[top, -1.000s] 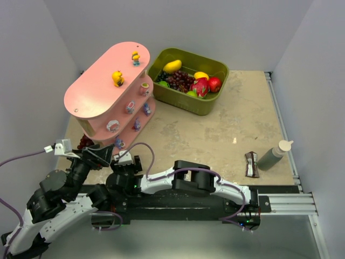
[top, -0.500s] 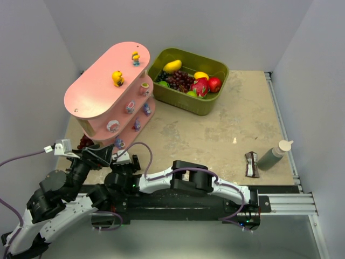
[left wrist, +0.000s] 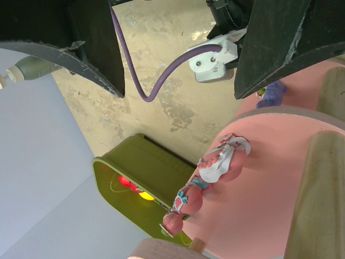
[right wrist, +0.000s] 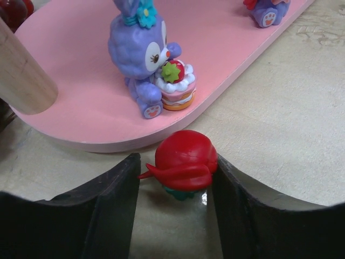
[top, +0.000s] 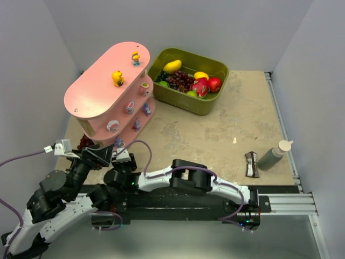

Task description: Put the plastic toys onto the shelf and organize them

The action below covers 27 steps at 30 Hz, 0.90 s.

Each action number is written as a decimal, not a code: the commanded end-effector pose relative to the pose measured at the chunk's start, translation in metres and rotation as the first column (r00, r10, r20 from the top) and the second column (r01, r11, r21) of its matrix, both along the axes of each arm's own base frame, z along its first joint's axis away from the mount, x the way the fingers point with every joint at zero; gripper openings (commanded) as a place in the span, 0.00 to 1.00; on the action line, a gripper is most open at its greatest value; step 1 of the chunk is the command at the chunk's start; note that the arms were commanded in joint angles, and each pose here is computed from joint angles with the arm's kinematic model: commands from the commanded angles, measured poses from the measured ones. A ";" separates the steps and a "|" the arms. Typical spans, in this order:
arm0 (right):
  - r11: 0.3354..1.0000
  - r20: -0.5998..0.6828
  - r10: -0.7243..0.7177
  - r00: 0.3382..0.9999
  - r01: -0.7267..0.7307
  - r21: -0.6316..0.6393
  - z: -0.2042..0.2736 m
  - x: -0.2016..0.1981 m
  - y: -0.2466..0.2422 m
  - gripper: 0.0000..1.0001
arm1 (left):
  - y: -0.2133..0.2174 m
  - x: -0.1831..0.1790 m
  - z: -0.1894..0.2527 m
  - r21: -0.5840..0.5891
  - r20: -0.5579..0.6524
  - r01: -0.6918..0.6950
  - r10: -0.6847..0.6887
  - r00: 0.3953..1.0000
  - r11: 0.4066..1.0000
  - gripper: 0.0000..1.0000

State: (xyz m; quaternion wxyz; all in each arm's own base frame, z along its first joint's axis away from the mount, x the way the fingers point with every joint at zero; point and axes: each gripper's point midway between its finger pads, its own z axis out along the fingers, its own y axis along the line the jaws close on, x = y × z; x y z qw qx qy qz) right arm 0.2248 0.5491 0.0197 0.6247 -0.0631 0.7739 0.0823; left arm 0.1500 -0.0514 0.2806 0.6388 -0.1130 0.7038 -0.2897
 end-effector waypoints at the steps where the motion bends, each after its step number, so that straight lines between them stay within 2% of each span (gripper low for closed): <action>1: 0.983 -0.163 0.071 0.984 -0.097 -0.153 -0.090 -0.017 -0.023 0.47 | 0.009 -0.002 0.009 -0.034 0.042 -0.021 0.022 0.999 0.999 0.86; 10: 0.989 -0.157 0.070 0.985 -0.088 -0.114 -0.068 -0.017 -0.031 0.19 | 0.009 -0.002 0.009 -0.038 0.043 -0.022 0.024 0.999 0.999 0.86; 16: 0.992 -0.164 0.099 0.981 -0.111 -0.066 -0.050 -0.020 -0.041 0.17 | 0.011 -0.003 0.009 -0.039 0.044 -0.025 0.027 0.999 0.999 0.86; 24: 0.980 -0.164 0.198 0.967 -0.194 0.038 0.015 -0.019 -0.057 0.17 | 0.012 -0.003 0.009 -0.045 0.044 -0.030 0.031 0.999 0.999 0.86; 27: 0.974 -0.174 0.225 0.959 -0.222 0.036 0.028 -0.015 -0.068 0.17 | 0.013 -0.003 0.010 -0.050 0.043 -0.032 0.035 0.998 0.998 0.86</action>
